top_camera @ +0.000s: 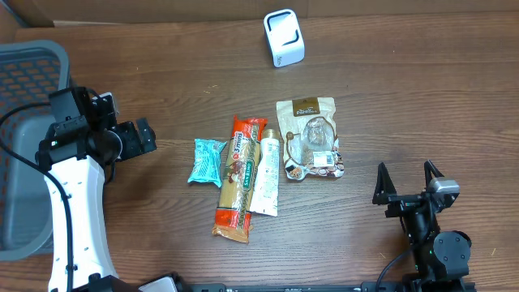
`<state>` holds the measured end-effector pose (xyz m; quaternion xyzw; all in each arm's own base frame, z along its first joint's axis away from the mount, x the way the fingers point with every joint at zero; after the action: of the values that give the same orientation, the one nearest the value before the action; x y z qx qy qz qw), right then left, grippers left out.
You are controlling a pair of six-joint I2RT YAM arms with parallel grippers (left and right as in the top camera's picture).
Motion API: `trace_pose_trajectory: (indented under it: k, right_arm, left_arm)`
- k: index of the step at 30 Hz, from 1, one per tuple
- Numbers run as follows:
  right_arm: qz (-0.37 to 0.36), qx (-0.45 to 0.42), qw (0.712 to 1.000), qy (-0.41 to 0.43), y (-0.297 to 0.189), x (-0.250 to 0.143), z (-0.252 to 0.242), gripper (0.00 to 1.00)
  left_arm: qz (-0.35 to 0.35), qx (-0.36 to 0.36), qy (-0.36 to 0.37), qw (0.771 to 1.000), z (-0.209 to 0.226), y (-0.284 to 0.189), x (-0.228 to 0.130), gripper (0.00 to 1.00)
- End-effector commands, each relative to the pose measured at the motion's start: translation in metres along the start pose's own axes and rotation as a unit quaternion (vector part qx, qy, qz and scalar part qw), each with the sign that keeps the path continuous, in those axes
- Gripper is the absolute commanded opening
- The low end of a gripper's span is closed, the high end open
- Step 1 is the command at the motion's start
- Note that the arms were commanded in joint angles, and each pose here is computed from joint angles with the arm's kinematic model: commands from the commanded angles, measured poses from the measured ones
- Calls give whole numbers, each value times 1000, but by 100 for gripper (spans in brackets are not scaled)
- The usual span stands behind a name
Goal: Scan the item barcode
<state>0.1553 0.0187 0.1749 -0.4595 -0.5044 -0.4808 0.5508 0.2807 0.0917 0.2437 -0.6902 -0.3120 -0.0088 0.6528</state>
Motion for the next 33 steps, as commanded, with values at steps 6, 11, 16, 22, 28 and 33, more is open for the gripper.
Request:
trace_pose_trajectory:
  k: [6, 11, 16, 22, 28, 33]
  right_arm:
    - [0, 5, 1000, 0, 0, -3, 1, 100]
    - [0, 5, 1000, 0, 0, -3, 1, 100]
    - [-5, -6, 1000, 0, 0, -1, -1, 100]
    - [-20, 39, 999, 1, 0, 4, 7, 100]
    - [-36, 134, 990, 4, -7, 22, 23, 100]
    - [-26, 134, 991, 10, -15, 61, 26, 100]
  left_arm:
    - [-3, -10, 10, 1000, -2, -1, 2, 100]
    - [-3, -10, 10, 1000, -2, -1, 2, 100]
    - [-3, -10, 10, 1000, -2, -1, 2, 99]
    - [-3, -10, 10, 1000, -2, -1, 2, 99]
    - [-3, -10, 10, 1000, -2, -1, 2, 100]
    - [-3, -10, 10, 1000, -2, -1, 2, 99]
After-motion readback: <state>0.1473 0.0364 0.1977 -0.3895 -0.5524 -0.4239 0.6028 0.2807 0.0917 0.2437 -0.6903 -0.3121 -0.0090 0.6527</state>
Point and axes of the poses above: each gripper's point midway between its finger pads, its own y axis out along the fingers, its own z axis along the line the jaws close on, x = y × z, the point moved 9 cm from there along -y, back along the fingers, and after that the axes turned 6 degrees about -y, right-handed, at the moved point
